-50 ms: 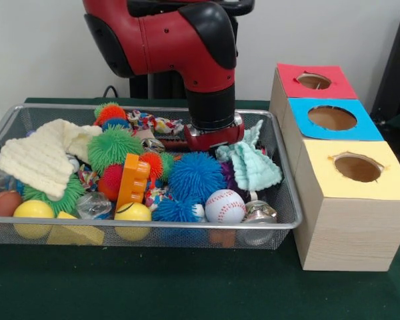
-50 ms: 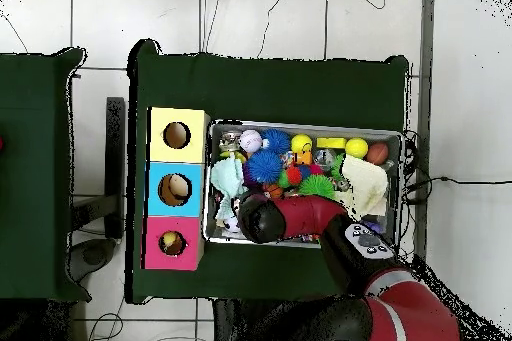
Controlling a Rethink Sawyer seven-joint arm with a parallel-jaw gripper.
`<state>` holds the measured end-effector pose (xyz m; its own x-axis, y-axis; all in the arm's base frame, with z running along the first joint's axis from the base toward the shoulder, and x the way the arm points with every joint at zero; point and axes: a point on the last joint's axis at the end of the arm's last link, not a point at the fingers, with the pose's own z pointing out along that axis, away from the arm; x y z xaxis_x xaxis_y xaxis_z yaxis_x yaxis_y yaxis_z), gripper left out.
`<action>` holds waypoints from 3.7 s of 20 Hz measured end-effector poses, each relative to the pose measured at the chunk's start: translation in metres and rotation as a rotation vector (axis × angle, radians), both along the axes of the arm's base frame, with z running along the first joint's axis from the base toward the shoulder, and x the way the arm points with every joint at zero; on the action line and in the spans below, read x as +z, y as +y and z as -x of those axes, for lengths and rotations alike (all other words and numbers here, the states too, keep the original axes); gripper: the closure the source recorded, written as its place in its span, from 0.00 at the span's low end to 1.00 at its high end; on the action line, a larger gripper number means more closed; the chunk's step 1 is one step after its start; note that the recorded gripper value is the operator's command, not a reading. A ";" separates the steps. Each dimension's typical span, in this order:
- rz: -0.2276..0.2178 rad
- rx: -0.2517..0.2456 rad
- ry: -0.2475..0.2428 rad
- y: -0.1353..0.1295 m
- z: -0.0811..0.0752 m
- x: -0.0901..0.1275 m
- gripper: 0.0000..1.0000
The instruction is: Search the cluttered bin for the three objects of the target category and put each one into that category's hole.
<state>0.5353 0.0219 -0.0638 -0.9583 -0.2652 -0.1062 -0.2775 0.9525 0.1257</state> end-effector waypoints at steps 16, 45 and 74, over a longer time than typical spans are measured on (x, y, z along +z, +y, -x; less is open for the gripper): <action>0.031 -0.014 0.114 -0.015 0.001 0.021 1.00; 0.116 -0.105 0.385 -0.116 -0.041 0.113 1.00; 0.218 -0.101 0.362 -0.154 -0.132 0.187 1.00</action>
